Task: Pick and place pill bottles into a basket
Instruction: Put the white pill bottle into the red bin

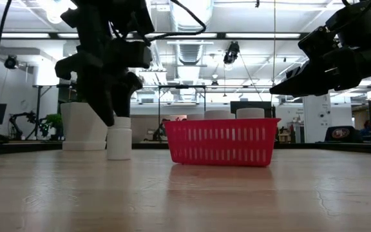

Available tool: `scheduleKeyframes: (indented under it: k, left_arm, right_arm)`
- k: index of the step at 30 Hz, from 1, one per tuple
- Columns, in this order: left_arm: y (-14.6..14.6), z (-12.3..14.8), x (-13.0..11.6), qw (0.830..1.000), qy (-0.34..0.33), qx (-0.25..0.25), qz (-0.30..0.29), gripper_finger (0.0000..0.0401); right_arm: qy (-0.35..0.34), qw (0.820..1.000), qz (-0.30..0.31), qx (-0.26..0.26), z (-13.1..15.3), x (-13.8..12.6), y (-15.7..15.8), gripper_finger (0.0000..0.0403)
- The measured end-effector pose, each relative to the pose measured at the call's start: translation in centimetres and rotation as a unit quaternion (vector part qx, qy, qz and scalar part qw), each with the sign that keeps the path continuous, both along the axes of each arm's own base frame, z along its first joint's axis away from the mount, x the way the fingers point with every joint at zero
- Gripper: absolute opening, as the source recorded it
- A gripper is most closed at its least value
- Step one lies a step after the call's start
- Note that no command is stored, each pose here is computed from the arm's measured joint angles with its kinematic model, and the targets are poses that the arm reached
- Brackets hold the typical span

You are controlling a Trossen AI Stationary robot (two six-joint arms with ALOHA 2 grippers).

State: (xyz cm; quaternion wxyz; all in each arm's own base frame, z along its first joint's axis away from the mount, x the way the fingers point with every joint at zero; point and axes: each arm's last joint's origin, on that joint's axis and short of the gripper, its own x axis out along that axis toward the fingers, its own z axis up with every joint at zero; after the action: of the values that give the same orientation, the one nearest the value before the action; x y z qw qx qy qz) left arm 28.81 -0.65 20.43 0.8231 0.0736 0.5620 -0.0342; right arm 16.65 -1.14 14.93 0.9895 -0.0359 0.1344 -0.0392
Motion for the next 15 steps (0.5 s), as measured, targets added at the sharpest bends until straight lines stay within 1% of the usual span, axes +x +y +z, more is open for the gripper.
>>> scheduleKeyframes:
  k: [6, 15]
  left_arm:
    - [-0.02, 0.11, 0.26, 1.000, -0.014, -0.002, 0.000, 0.0241]
    - [-0.03, -0.25, 0.35, 1.000, -0.007, -0.003, 0.000, 0.0241]
  right_arm:
    - [-0.001, 1.000, 0.000, 0.000, 0.01, 0.00, 0.00, 0.0009]
    - [-0.001, 1.000, 0.000, 0.000, 0.01, 0.00, 0.00, 0.0009]
